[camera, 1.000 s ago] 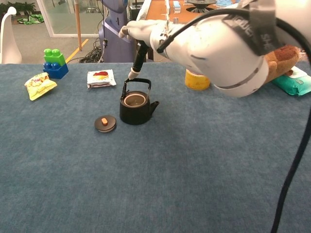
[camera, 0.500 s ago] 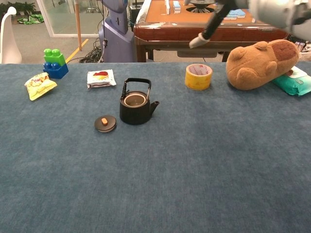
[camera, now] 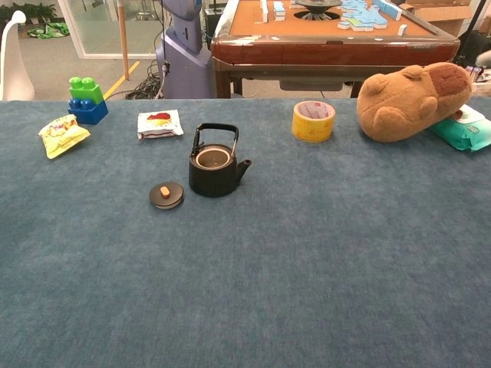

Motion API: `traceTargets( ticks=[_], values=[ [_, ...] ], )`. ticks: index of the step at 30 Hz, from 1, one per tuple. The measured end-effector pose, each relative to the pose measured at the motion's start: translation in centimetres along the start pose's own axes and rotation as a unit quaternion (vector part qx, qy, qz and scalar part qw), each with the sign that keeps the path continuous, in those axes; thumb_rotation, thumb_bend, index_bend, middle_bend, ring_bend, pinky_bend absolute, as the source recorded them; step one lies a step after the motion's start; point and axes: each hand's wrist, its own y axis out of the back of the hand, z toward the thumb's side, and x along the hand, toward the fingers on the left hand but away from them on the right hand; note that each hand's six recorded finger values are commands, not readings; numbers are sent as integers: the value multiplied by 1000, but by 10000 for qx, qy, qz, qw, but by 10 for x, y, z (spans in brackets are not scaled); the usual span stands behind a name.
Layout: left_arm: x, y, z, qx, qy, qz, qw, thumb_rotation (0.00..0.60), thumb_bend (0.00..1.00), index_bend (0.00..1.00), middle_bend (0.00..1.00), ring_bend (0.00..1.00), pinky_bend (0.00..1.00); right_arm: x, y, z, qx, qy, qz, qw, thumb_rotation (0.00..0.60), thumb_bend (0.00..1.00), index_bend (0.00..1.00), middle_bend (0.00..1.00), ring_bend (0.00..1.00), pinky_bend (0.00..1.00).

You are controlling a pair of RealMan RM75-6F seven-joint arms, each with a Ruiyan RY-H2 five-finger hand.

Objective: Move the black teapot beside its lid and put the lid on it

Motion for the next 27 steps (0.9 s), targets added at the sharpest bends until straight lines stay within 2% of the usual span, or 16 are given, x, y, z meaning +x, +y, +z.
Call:
traceTargets(
  ticks=[3, 6, 16, 23, 27],
  values=[
    [16, -5, 6, -47, -29, -174, 9998, 600, 260, 287, 173, 81, 9, 17, -2, -19, -32, -238, 61, 9997, 600, 73, 150, 250, 40, 61],
    [33, -10, 16, -59, -125, -318, 9994, 600, 259, 271, 124, 32, 4, 28, -4, -35, -80, -458, 118, 9988, 600, 73, 153, 249, 40, 61],
    [74, -24, 48, 271, -494, -811, 9951, 600, 258, 251, 68, 0, 0, 33, -3, -54, -146, -725, 158, 9971, 600, 75, 153, 249, 40, 61],
    [97, -30, 65, 313, -350, -922, 9946, 600, 258, 262, 67, 8, 0, 35, -1, -63, -223, -850, 137, 9960, 600, 76, 153, 250, 40, 61],
    [106, -35, 72, 304, -207, -987, 9944, 546, 258, 261, 67, 5, 0, 38, -1, -66, -244, -886, 128, 9957, 600, 77, 153, 249, 40, 61]
  ],
)
